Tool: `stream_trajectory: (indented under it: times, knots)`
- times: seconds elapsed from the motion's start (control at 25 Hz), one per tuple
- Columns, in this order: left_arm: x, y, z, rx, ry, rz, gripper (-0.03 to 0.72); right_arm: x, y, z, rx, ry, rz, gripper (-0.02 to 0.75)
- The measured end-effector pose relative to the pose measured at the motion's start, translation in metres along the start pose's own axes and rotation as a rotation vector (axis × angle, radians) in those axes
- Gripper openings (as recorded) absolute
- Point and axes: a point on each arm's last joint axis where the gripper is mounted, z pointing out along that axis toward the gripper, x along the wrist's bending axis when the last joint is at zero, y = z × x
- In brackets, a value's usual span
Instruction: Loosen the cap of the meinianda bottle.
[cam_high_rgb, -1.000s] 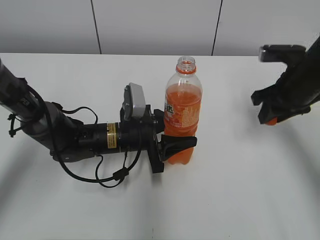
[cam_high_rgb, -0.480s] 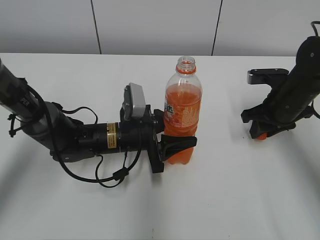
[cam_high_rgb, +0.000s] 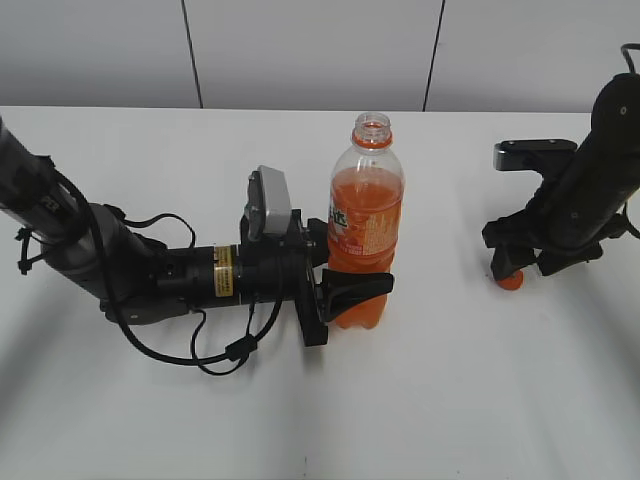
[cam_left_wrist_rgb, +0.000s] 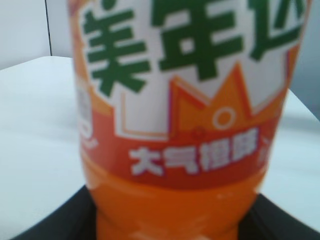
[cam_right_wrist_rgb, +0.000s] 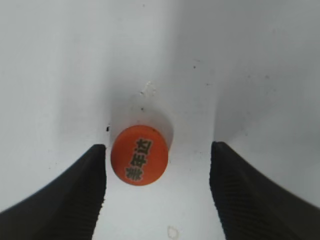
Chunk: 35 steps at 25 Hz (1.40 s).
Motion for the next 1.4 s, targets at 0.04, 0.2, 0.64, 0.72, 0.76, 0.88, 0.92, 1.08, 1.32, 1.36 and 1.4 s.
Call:
stream_trajectory:
  times: [0.04,0.2,0.64,0.72,0.76,0.88,0.92,1.08,1.32,1.36,1.4]
  knots:
    - [0.000,0.000,0.000,0.000,0.000,0.000,0.384,0.000,0.000,0.000,0.001,0.000,0.000,0.512]
    - [0.000,0.000,0.000,0.000,-0.001,0.000,0.384,0.000,-0.001,0.000,0.011,0.002,-0.001,0.531]
    - [0.000,-0.008,0.000,0.051,0.009,-0.009,0.484,0.000,-0.002,0.000,0.021,0.004,-0.002,0.533]
    - [0.000,-0.013,-0.001,0.078,0.015,-0.030,0.511,0.000,-0.002,0.000,0.023,0.004,-0.002,0.533]
    - [0.000,-0.013,-0.001,0.081,0.014,-0.039,0.521,0.000,-0.002,0.000,0.024,0.004,-0.003,0.533]
    - [0.000,-0.007,-0.001,0.075,0.014,-0.040,0.541,0.000,-0.003,0.000,0.028,0.005,-0.005,0.533]
    - [0.001,-0.002,-0.001,0.071,0.014,-0.035,0.549,0.000,-0.003,0.000,0.029,0.005,-0.005,0.533]
    - [0.002,0.020,-0.002,0.039,0.019,-0.069,0.584,0.000,-0.003,0.000,0.030,0.005,-0.008,0.533]
    - [0.000,0.063,-0.004,-0.010,0.000,-0.055,0.588,0.000,-0.003,0.000,0.031,0.005,-0.011,0.534]
    - [-0.001,0.070,-0.005,-0.019,-0.002,-0.054,0.587,0.000,-0.003,0.000,0.031,0.005,-0.011,0.534]
    - [-0.001,0.079,-0.006,-0.031,-0.003,-0.054,0.587,0.000,-0.003,0.000,0.031,0.005,-0.011,0.534]
